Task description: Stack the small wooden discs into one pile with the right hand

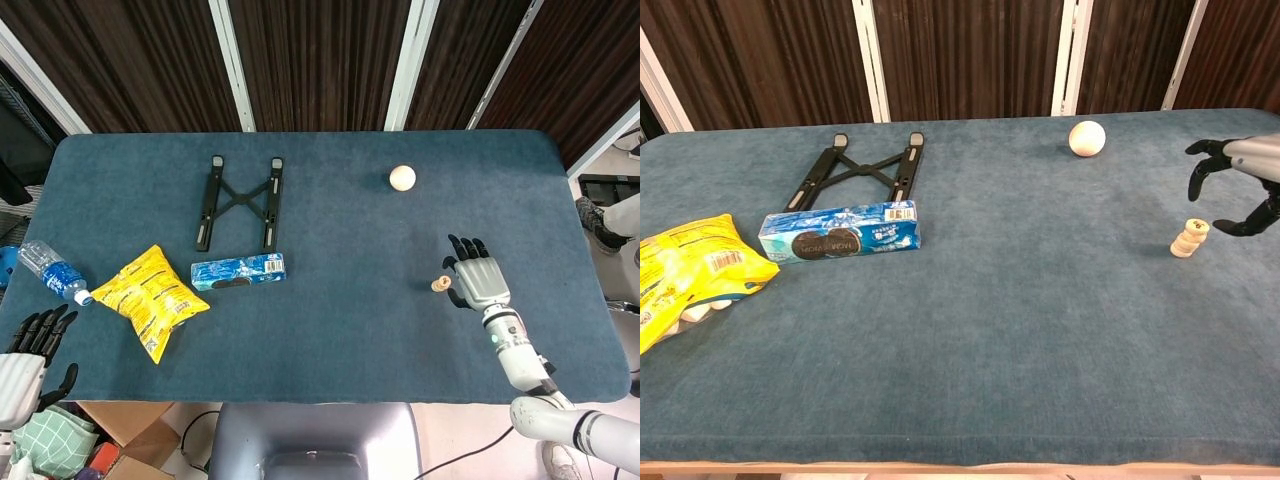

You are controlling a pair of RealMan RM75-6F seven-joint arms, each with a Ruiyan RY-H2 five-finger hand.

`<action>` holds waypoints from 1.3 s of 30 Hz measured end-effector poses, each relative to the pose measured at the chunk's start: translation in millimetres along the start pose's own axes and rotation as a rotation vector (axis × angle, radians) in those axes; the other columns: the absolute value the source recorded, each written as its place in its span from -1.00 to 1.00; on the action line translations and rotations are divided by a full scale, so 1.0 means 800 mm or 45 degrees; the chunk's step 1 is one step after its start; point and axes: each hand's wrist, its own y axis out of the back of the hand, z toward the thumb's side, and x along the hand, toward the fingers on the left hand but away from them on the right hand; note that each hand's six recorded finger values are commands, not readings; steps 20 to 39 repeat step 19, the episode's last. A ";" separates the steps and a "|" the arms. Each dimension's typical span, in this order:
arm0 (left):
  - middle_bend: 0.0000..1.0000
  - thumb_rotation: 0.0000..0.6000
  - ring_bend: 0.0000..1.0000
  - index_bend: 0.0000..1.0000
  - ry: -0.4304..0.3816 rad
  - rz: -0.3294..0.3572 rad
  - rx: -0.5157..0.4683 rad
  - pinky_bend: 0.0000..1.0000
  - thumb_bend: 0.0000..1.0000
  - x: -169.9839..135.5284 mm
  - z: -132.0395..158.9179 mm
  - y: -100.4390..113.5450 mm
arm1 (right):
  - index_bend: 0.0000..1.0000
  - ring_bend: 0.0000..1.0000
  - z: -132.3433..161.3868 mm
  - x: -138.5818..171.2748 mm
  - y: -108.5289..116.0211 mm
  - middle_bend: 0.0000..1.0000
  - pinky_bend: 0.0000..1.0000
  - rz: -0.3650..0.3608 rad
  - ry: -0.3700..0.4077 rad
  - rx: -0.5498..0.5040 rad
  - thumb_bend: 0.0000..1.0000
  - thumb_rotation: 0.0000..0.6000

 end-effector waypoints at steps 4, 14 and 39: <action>-1.00 1.00 -1.00 -1.00 0.003 0.008 -0.001 -0.86 -0.02 0.000 -0.001 0.002 | -0.58 -1.00 -0.009 0.032 0.007 -1.00 -0.99 -0.056 0.011 -0.050 -0.32 1.00; -1.00 1.00 -1.00 -1.00 -0.031 0.004 -0.001 -0.86 -0.02 0.001 0.007 -0.001 | -0.86 -1.00 -0.030 0.193 -0.009 -1.00 -1.00 -0.233 0.075 -0.044 -0.40 1.00; -1.00 1.00 -1.00 -1.00 -0.032 0.005 -0.001 -0.86 -0.02 0.002 0.006 -0.002 | -0.88 -1.00 -0.035 0.225 -0.019 -1.00 -1.00 -0.201 0.050 -0.031 -0.40 1.00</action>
